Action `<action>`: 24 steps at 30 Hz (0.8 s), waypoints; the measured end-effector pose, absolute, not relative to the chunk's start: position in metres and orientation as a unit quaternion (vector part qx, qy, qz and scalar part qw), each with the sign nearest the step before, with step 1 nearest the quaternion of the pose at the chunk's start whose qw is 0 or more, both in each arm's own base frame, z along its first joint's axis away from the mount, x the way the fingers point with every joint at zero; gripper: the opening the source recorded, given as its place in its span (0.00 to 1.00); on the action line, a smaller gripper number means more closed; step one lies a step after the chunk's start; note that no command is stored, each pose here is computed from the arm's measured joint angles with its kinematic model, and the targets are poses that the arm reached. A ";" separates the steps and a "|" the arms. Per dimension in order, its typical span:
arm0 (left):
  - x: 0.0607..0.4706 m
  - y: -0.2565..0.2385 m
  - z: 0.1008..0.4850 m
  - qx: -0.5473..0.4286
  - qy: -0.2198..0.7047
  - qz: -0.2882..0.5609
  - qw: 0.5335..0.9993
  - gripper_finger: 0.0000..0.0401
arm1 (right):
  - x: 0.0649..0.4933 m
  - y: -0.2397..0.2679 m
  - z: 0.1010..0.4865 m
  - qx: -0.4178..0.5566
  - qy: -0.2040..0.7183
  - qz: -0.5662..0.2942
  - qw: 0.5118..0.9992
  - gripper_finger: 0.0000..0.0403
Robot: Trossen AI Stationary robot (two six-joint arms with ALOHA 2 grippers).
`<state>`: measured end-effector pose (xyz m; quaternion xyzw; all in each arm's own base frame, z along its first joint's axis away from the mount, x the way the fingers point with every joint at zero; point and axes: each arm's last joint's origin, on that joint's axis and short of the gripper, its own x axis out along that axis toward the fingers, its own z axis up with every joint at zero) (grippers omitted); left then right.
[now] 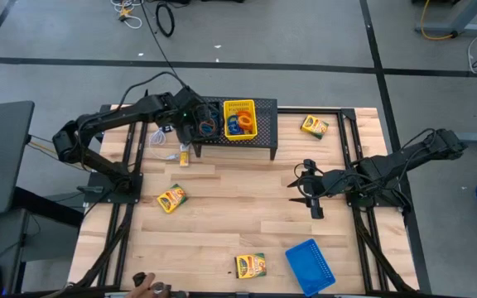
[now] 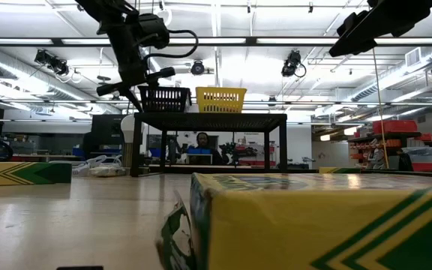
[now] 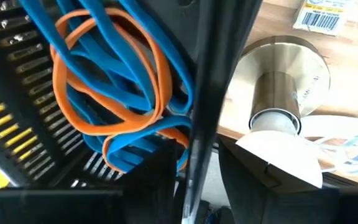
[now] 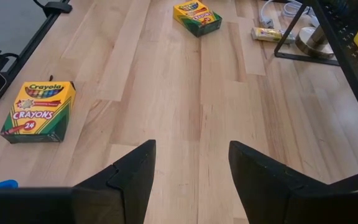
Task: Pick & Place Office Desk Supplies
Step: Put the black basket on the shelf, then adjust the yellow basket on the shelf
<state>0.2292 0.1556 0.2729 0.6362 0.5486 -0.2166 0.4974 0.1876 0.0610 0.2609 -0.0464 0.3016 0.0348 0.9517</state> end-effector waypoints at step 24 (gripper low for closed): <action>0.224 0.160 0.325 0.578 0.607 -0.112 0.534 0.37 | 0.188 0.061 0.261 -0.047 0.301 0.035 0.952 0.53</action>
